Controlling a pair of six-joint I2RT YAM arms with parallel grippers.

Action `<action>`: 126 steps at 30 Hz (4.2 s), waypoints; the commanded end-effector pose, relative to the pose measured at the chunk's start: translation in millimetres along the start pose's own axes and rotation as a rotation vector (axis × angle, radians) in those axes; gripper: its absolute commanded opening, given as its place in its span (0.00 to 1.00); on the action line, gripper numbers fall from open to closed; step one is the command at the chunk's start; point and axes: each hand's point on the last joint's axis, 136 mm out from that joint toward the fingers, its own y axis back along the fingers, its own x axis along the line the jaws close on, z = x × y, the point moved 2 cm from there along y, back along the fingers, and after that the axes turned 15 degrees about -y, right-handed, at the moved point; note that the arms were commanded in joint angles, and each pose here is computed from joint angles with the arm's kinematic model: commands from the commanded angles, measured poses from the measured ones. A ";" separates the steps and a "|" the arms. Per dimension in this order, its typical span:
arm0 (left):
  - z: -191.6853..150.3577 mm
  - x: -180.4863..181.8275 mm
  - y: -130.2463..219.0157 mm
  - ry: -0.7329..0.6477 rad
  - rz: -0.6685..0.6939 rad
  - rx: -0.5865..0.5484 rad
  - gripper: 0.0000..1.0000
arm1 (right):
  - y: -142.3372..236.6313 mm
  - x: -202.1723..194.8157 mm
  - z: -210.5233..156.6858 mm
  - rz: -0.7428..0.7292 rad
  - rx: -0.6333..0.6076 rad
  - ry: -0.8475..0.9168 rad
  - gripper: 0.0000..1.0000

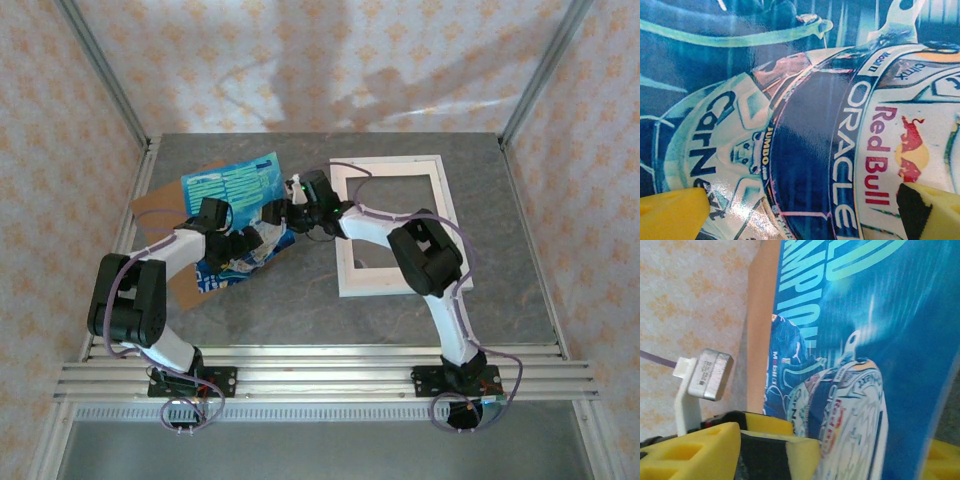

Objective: Put the photo into the frame

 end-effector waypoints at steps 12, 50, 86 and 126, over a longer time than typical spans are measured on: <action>-5.6 19.8 13.5 -0.104 0.173 0.014 1.00 | 16.5 -24.0 9.8 -0.196 -0.013 -0.148 0.00; -35.3 -183.1 56.5 -1.136 0.133 -0.302 0.51 | 104.4 -7.6 5.1 -0.380 -0.084 -0.321 0.00; 98.6 -355.8 268.2 -0.641 -0.531 -0.724 0.00 | 366.0 -33.5 69.0 -0.461 -0.698 -0.357 0.86; -9.5 -131.9 76.3 0.528 -0.511 -0.417 0.00 | 205.2 -144.0 -13.6 -0.250 -0.287 -0.540 0.81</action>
